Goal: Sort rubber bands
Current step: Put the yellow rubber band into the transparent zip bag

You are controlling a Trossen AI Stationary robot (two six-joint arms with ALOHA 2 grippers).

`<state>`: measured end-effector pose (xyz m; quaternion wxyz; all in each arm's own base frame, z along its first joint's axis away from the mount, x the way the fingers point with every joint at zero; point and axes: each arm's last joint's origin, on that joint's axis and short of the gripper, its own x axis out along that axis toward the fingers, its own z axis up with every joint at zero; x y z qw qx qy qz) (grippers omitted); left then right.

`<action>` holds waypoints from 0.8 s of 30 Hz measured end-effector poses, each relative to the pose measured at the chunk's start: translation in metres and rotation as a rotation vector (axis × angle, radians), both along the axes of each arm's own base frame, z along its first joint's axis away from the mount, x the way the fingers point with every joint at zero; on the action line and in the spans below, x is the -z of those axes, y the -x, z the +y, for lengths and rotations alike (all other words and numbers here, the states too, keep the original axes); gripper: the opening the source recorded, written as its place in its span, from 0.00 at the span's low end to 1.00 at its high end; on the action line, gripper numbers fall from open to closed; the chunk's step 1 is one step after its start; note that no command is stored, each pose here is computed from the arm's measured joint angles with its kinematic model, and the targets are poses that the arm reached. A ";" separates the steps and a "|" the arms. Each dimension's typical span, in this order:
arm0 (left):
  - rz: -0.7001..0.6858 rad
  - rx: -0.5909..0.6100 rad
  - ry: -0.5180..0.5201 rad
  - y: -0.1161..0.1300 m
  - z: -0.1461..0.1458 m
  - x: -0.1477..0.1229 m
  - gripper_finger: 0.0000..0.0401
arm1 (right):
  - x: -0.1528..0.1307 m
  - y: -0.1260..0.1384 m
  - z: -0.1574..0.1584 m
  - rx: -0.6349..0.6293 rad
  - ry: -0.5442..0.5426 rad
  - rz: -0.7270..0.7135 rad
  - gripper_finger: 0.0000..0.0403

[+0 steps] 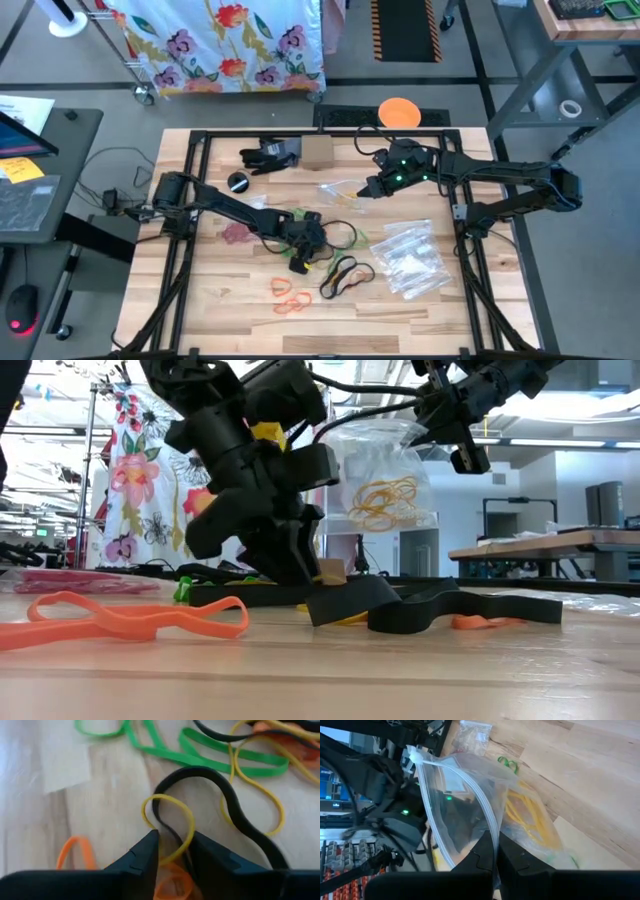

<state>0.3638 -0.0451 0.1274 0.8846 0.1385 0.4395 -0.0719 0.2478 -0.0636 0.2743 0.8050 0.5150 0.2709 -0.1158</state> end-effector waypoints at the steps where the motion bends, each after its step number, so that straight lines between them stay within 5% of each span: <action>1: 0.003 0.020 -0.016 -0.001 0.000 -0.001 0.22 | 0.000 0.000 0.000 0.000 0.000 0.000 0.00; 7: 0.002 0.050 -0.035 -0.008 -0.005 -0.021 0.02 | 0.000 0.000 0.000 -0.002 0.004 0.003 0.00; 24: -0.054 0.068 0.006 -0.011 -0.028 -0.039 0.03 | 0.001 0.000 0.000 0.016 0.010 0.010 0.00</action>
